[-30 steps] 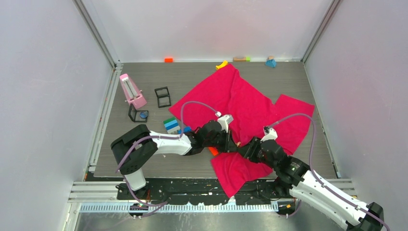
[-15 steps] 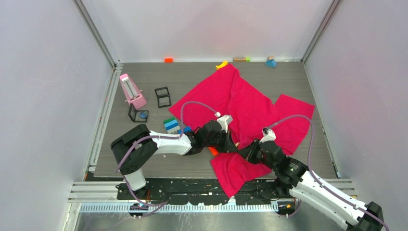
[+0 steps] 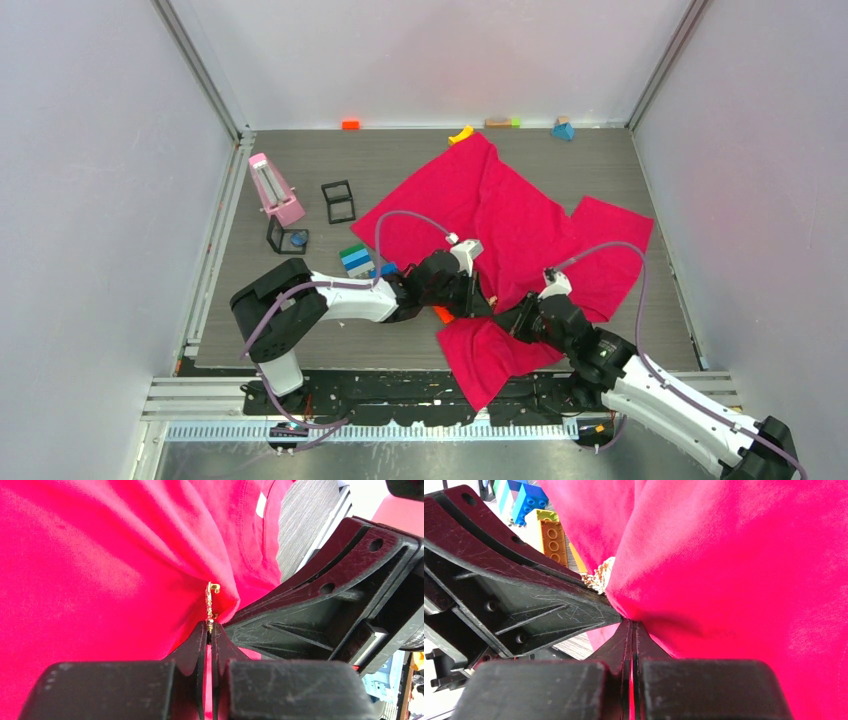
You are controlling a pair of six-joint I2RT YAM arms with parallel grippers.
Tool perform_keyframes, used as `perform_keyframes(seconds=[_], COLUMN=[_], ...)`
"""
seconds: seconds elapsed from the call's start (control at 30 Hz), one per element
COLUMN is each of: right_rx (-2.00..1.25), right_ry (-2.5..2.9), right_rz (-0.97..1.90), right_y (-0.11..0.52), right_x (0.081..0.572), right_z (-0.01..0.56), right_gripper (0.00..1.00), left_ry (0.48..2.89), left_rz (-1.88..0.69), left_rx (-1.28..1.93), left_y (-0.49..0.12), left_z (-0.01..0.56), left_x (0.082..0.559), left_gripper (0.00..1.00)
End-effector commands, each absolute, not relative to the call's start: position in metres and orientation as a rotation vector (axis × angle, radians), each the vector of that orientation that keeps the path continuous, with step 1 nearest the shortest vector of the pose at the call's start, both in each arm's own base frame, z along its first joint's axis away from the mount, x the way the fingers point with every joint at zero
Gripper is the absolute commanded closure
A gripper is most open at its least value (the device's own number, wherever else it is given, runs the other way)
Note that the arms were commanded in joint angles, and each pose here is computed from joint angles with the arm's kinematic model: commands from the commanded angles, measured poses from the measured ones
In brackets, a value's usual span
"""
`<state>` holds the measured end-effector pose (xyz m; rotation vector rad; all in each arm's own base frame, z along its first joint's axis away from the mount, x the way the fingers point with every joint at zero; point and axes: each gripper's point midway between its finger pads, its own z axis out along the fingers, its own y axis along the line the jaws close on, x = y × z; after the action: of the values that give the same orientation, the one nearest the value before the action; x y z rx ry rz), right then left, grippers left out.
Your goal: Pin the brooch onto the clothing
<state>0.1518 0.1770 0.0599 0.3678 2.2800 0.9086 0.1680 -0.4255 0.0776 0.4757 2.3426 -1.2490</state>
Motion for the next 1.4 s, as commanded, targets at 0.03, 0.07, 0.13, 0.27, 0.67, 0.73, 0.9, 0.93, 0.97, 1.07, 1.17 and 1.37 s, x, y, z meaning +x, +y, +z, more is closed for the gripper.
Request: perform_keyframes(seconds=[0.03, 0.07, 0.13, 0.27, 0.67, 0.73, 0.9, 0.93, 0.97, 1.07, 1.17, 1.37], right_rx=[0.371, 0.371, 0.37, 0.367, 0.336, 0.329, 0.311, 0.304, 0.3, 0.283, 0.265, 0.153], right_ry=[2.317, 2.323, 2.33, 2.326, 2.322, 2.309, 2.273, 2.267, 2.261, 2.234, 2.192, 2.162], right_rz=[0.9, 0.901, 0.901, 0.91, 0.874, 0.854, 0.803, 0.789, 0.786, 0.764, 0.774, 0.717], right_y=[0.179, 0.18, 0.181, 0.184, 0.179, 0.175, 0.161, 0.159, 0.157, 0.152, 0.153, 0.153], right_x=[0.149, 0.149, 0.148, 0.151, 0.151, 0.152, 0.152, 0.152, 0.151, 0.154, 0.158, 0.165], right_z=[0.049, 0.048, 0.046, 0.047, 0.062, 0.071, 0.095, 0.097, 0.102, 0.112, 0.13, 0.142], right_gripper=[0.99, 0.99, 0.99, 0.99, 0.91, 0.82, 0.57, 0.53, 0.49, 0.43, 0.4, 0.27], left_ry=[2.098, 2.094, 2.089, 2.084, 2.157, 2.185, 2.255, 2.267, 2.28, 2.322, 2.36, 2.411], left_rz=[-1.445, -1.447, -1.459, -1.483, -1.417, -1.39, -1.353, -1.354, -1.36, -1.391, -1.441, -1.515], left_rx=[0.552, 0.555, 0.565, 0.579, 0.567, 0.564, 0.565, 0.568, 0.576, 0.611, 0.637, 0.672], left_y=[-0.447, -0.447, -0.448, -0.45, -0.442, -0.437, -0.425, -0.423, -0.422, -0.42, -0.418, -0.416], left_z=[0.141, 0.142, 0.142, 0.143, 0.127, 0.122, 0.108, 0.106, 0.105, 0.099, 0.094, 0.089], left_x=[0.166, 0.166, 0.164, 0.161, 0.163, 0.165, 0.169, 0.17, 0.169, 0.165, 0.159, 0.152], left_gripper=[1.0, 1.0, 1.0, 1.0, 1.0, 1.0, 1.0, 1.0, 1.0, 1.0, 1.0, 1.0])
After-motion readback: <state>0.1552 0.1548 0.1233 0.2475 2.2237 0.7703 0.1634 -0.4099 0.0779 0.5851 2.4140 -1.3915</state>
